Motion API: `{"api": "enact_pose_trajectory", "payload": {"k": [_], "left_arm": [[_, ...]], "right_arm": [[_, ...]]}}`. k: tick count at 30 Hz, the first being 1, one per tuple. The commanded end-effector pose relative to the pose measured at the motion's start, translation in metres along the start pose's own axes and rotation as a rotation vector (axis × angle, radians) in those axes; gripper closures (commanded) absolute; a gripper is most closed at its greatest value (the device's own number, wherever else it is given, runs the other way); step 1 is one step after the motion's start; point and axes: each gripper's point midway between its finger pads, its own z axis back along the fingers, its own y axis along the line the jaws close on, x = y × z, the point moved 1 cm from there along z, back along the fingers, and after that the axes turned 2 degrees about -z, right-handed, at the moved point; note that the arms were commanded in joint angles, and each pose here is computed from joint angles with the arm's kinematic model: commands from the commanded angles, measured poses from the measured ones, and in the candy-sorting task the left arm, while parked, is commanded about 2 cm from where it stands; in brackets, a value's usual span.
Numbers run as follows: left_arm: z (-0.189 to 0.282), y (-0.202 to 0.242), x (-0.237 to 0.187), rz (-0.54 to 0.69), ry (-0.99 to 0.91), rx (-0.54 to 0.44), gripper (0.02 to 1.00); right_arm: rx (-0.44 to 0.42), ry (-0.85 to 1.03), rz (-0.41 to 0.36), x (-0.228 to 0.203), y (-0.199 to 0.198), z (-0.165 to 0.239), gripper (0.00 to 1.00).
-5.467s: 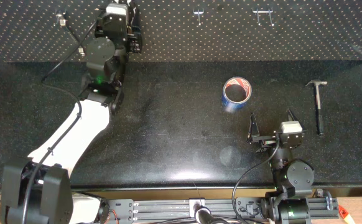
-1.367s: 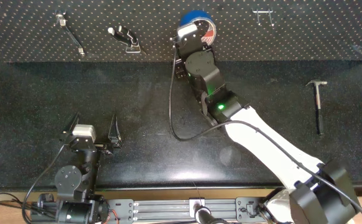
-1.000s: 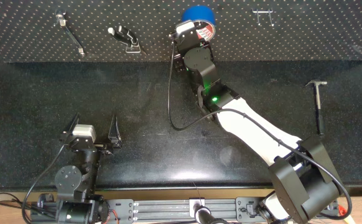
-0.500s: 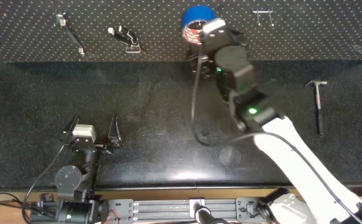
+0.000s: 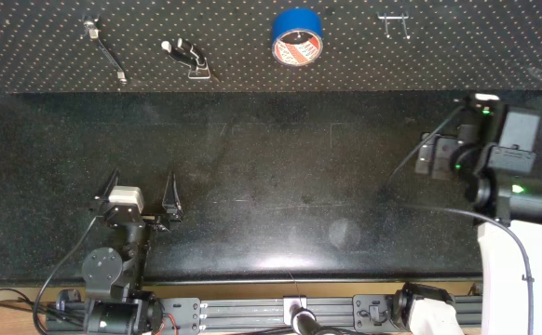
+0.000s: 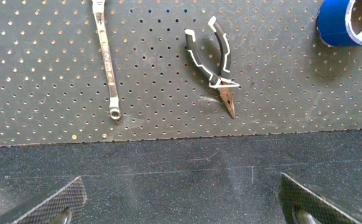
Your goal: Place Tools Onto Pegboard
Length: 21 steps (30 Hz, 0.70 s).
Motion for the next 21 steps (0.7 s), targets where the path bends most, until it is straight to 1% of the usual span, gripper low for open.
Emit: {"api": "enact_pose_trajectory", "payload": {"k": [1, 3, 6, 9, 10, 15, 16, 17, 19, 21], "left_arm": [[0.0, -0.001, -0.001, -0.016, 0.001, -0.007, 0.023], [0.0, -0.001, -0.001, -0.016, 0.001, -0.007, 0.023], [0.0, -0.001, -0.001, -0.016, 0.001, -0.007, 0.023], [0.0, -0.001, -0.001, -0.016, 0.001, -0.007, 0.023], [0.0, -0.001, -0.001, -0.016, 0.001, -0.007, 0.025], [0.0, -0.001, -0.001, -0.016, 0.001, -0.007, 0.023], [0.0, -0.001, -0.001, -0.016, 0.001, -0.007, 0.023], [0.0, -0.001, -0.001, -0.016, 0.001, -0.007, 0.025], [0.0, -0.001, -0.001, -0.016, 0.001, -0.007, 0.025], [0.0, -0.001, -0.001, -0.016, 0.001, -0.007, 0.027]], "right_arm": [[-0.048, 0.05, -0.04, -0.009, -0.034, -0.008, 0.049], [-0.063, 0.058, -0.082, -0.013, -0.051, -0.008, 0.049], [-0.097, 0.062, -0.091, -0.017, -0.068, -0.006, 0.049], [-0.104, 0.063, -0.103, -0.018, -0.072, -0.005, 0.047], [-0.139, 0.071, -0.105, -0.019, -0.077, -0.005, 0.047], [-0.144, 0.066, -0.102, -0.018, -0.078, -0.005, 0.047], [-0.159, 0.084, -0.08, -0.021, -0.081, -0.005, 0.047], [-0.147, 0.115, 0.042, -0.024, -0.081, -0.009, 0.047], [-0.114, 0.177, 0.117, -0.033, -0.078, -0.018, 0.047], [-0.073, 0.265, 0.18, -0.042, -0.079, -0.039, 0.047]]}}
